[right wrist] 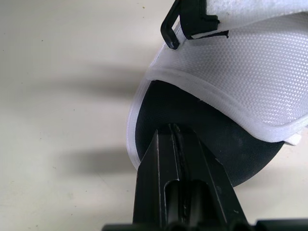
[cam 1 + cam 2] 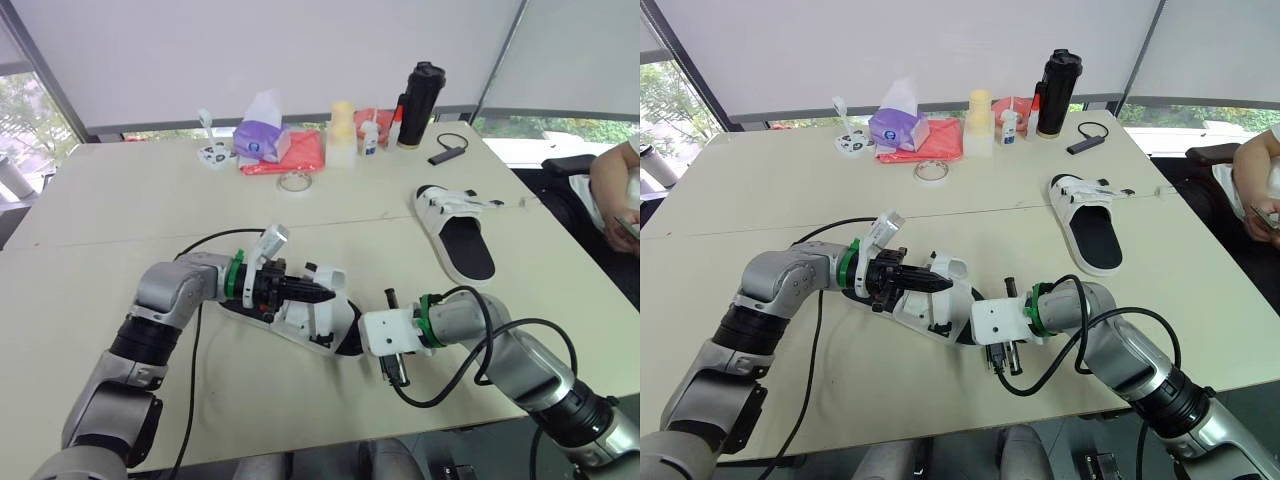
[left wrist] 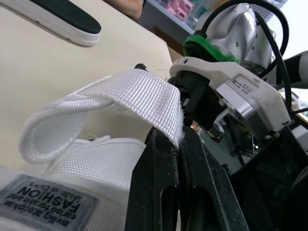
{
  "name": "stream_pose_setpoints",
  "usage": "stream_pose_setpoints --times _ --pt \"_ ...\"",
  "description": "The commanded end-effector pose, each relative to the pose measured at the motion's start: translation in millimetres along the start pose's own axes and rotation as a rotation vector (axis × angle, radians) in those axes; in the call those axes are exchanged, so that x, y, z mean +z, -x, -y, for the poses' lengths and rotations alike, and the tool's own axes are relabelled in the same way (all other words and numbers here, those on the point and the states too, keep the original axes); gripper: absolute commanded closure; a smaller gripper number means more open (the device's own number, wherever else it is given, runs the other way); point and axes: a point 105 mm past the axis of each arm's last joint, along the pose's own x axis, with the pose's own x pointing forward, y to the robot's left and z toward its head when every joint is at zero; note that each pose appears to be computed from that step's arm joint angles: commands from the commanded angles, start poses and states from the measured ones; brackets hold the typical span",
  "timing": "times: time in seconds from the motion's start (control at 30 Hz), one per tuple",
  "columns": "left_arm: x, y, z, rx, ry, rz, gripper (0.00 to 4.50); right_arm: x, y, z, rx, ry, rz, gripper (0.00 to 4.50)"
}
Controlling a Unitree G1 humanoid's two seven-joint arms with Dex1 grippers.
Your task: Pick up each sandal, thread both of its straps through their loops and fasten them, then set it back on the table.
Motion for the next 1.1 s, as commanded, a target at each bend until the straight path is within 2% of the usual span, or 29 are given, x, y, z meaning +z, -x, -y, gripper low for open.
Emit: stream_pose_setpoints --times 0.03,0.6,1.1 --pt "1.1 0.6 -0.7 -0.003 -0.021 -0.005 4.43 -14.4 -6.1 -14.2 0.06 -0.051 -0.05 4.5" --pt "8.9 -5.9 -12.0 0.017 -0.035 0.014 4.43 -13.8 -6.2 -15.5 0.061 -0.051 -0.05 4.5" --pt "6.4 -1.2 -0.5 -0.058 -0.004 -0.022 4.43 -14.0 -6.5 -16.4 0.059 -0.053 -0.052 4.5"
